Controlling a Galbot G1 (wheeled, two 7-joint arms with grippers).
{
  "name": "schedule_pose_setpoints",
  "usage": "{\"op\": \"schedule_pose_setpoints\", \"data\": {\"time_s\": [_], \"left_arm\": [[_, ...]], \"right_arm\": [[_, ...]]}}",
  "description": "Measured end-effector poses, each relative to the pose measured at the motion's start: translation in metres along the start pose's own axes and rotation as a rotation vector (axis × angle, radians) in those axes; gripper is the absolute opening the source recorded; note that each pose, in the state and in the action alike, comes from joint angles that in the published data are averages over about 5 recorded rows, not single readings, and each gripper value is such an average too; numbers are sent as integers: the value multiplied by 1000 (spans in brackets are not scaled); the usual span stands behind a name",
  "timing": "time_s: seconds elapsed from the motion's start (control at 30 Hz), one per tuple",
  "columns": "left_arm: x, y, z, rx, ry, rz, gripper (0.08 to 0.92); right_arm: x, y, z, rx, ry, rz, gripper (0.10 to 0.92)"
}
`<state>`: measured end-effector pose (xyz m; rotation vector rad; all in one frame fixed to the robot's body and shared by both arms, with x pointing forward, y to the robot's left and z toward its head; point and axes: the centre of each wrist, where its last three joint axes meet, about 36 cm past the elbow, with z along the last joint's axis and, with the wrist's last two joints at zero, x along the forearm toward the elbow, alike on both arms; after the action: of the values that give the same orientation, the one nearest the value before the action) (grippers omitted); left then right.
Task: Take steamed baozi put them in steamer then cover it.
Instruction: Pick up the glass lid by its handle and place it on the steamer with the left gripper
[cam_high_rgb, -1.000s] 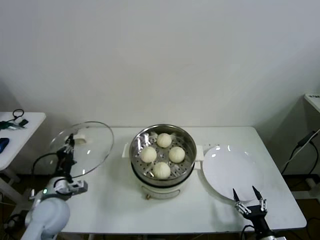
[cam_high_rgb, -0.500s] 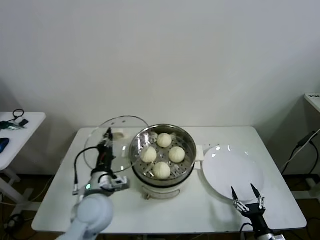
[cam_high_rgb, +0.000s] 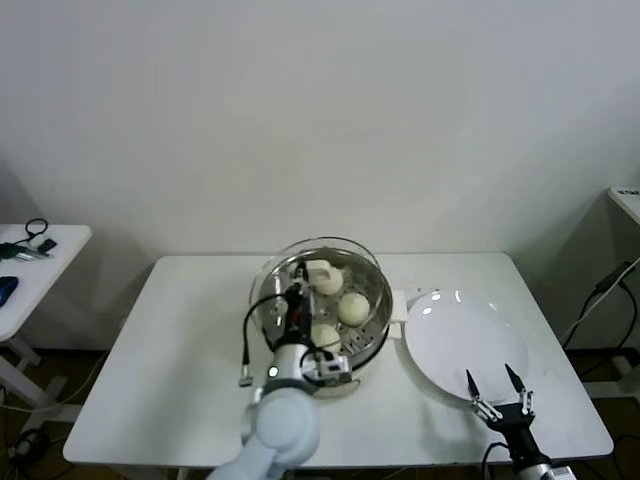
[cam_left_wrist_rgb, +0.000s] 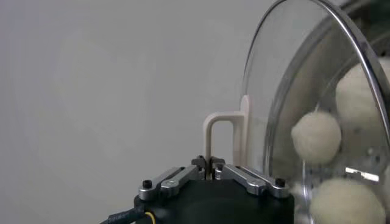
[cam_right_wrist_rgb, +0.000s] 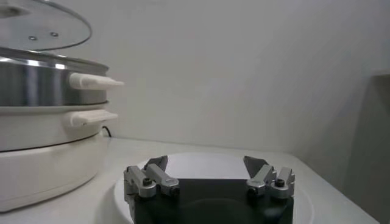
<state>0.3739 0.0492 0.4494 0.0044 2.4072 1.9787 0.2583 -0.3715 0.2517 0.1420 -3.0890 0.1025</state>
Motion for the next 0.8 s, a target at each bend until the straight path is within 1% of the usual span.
{"op": "schedule_pose_setpoints", "data": {"time_s": [0.13,0.4,0.63,0.8], "left_arm": [[0,-7,-12,-30,-10,-5,140],[1,-19,-21,-90,-18,-1,140],[2,-27,-27,-119,-20,6,140],[-4,-30,-26,-138,-13,3,140]], "right_arm": [[0,0,0,0,-4,1,823],[-2,1,1,-3,-10,4,823],[-2,3,2,-4,-16,6,823],[0,4,3,-4,-19,8,823]]}}
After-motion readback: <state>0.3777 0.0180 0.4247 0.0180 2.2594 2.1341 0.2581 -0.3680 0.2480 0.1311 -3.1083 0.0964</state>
